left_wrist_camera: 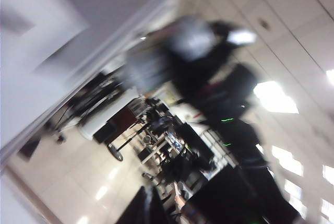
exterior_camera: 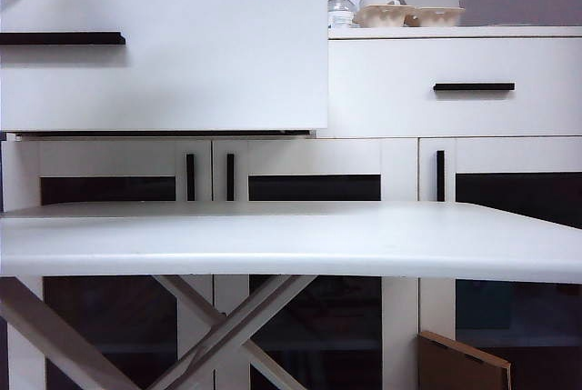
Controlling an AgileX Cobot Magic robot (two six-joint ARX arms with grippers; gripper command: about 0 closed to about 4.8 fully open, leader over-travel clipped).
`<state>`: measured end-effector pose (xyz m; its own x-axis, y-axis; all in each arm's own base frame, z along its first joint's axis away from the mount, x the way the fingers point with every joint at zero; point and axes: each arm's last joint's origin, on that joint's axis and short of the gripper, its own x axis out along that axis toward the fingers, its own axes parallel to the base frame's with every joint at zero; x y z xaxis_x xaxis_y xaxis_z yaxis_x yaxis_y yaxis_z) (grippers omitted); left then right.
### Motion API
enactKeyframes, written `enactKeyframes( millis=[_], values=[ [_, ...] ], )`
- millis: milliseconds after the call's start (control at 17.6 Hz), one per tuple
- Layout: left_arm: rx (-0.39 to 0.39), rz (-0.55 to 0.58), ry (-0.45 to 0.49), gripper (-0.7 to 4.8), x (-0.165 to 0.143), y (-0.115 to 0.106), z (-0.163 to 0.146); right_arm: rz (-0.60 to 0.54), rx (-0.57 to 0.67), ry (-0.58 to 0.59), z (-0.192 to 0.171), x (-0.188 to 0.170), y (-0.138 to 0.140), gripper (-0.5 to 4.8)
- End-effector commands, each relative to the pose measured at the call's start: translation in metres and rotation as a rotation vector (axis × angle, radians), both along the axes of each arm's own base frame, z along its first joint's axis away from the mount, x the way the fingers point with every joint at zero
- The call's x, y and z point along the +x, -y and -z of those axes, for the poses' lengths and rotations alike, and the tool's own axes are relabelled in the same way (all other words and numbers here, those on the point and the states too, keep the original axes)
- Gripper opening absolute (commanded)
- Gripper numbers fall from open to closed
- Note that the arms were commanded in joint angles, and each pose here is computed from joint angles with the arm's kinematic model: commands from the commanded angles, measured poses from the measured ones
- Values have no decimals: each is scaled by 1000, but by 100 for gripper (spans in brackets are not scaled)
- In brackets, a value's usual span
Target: Pick up a can of beer from the white table, open the left drawer, place the beer inside the drawer, and finally close the drawer.
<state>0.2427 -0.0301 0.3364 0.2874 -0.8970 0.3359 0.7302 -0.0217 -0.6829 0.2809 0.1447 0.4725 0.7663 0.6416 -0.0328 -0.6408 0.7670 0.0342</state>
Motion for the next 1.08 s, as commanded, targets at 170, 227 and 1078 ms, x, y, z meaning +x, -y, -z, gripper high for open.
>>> enactKeyframes(
  millis=[170,227,1078],
  values=[
    [171,-24,83,-6,22,1,-90,3,102,133,-16,3,-1,52],
    [200,-53,112,-6,23,1,-102,3,106,139,-16,4,-2,53],
    [715,-643,272,-6,-7,15,-188,-16,156,137,-15,65,-43,53]
  ],
)
